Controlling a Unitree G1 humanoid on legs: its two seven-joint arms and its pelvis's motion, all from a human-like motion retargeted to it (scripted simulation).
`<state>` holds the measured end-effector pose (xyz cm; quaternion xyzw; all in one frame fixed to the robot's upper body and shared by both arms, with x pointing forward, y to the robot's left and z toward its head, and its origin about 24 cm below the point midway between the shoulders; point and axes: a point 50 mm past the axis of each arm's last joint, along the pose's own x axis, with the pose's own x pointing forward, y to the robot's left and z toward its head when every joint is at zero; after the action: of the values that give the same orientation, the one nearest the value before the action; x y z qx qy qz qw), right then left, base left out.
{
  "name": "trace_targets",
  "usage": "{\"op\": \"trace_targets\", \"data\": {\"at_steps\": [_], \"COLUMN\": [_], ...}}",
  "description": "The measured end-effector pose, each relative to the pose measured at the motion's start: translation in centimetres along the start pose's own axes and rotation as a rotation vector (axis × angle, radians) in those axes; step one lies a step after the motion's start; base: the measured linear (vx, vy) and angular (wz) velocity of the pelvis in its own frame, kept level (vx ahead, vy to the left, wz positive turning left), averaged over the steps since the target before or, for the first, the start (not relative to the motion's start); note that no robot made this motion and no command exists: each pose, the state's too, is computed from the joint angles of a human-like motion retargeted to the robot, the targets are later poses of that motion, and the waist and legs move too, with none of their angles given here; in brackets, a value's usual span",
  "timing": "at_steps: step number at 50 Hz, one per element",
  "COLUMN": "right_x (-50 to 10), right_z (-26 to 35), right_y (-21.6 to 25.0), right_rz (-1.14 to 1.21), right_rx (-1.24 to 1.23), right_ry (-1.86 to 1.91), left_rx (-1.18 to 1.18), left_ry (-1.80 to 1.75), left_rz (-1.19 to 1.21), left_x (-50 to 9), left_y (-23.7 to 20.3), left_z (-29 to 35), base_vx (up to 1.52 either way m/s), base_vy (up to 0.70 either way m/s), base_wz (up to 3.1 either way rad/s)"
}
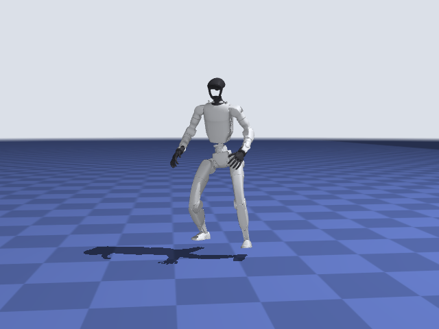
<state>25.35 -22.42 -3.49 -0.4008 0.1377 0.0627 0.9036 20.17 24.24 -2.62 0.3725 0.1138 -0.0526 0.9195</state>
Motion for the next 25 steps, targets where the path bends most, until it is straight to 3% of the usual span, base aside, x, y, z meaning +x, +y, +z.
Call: {"op": "trace_targets", "data": {"at_steps": [10,25], "right_x": [0.1,-3.8], "right_z": [-0.9,-7.3], "right_y": [-1.0,-1.4], "right_rz": [-0.082,-0.214], "right_rx": [0.08,0.171], "right_ry": [0.059,0.335], "left_rx": [-0.125,-0.166], "left_ry": [0.057,-0.08], "left_rz": [0.054,0.064], "left_x": [0.0,1.4], "left_y": [-0.7,0.9], "left_z": [-0.4,2.5], "base_vx": [-0.19,-0.17], "base_vy": [-0.21,-0.15], "base_wz": [-0.29,-0.11]}}
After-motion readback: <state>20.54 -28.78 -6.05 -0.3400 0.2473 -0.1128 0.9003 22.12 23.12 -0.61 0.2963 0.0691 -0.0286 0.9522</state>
